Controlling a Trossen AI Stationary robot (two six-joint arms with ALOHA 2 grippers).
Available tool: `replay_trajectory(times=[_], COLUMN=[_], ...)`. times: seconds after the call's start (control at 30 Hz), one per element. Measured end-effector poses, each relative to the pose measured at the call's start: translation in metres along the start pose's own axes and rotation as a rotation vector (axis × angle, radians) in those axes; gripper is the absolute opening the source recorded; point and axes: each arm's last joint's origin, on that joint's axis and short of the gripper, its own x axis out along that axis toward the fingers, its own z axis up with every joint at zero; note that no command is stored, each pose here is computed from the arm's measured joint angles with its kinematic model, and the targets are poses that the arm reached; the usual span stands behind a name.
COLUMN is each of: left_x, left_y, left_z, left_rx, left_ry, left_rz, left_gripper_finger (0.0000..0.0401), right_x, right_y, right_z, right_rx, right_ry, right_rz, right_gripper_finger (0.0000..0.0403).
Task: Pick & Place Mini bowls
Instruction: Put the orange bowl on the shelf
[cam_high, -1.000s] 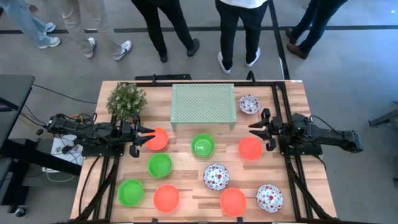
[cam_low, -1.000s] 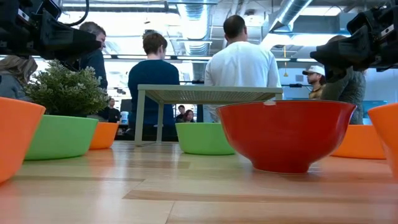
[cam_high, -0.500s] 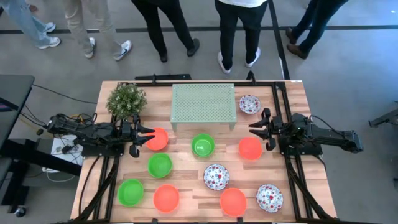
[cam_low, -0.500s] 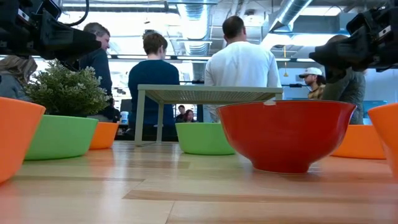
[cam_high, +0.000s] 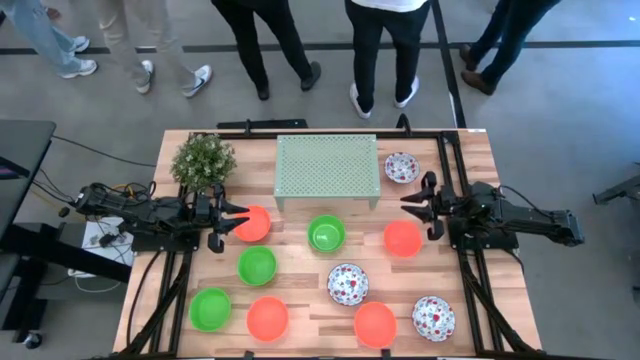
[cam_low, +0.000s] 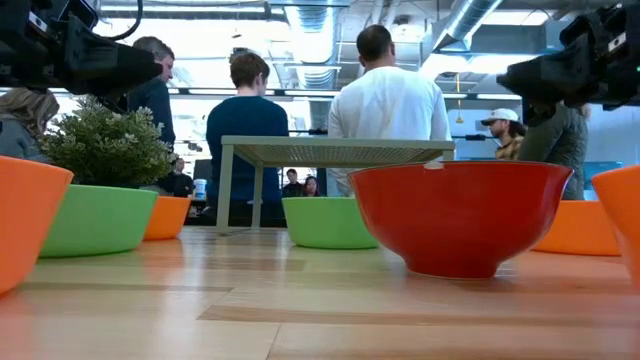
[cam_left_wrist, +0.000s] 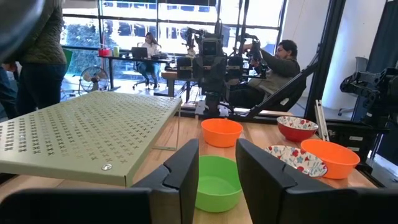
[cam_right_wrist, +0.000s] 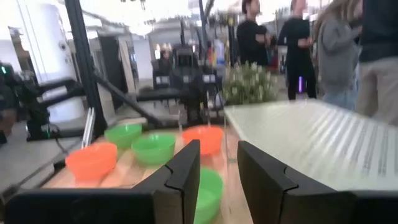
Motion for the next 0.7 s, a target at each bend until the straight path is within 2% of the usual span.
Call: replay_trajectory(times=[0.2, 0.37, 0.43, 0.53, 0.7], left_x=[0.000, 0.000, 0.000, 0.000, 0.013], left_y=[0.000, 0.000, 0.001, 0.000, -0.003], left_z=[0.001, 0.002, 0.005, 0.019, 0.041], left_rx=[-0.082, -0.094, -0.147, -0.195, -0.138], left_ry=[-0.009, -0.019, -0.044, -0.069, 0.025], left_rz=[-0.002, 0.005, 0.026, 0.014, 0.056], left_gripper_finger=[0.0108, 0.0108, 0.0108, 0.0108, 0.0108], right_x=[-0.001, -0.001, 0.000, 0.001, 0.002], right_y=[0.001, 0.001, 0.001, 0.001, 0.000], right_z=[0.012, 0.013, 0.013, 0.012, 0.010], right_rx=[-0.012, -0.012, -0.009, 0.048, 0.080], right_ry=[-0.125, -0.138, -0.131, -0.118, -0.100], right_rz=[0.012, -0.001, -0.002, 0.002, -0.009], right_gripper_finger=[0.0103, 0.0103, 0.0103, 0.0103, 0.0103])
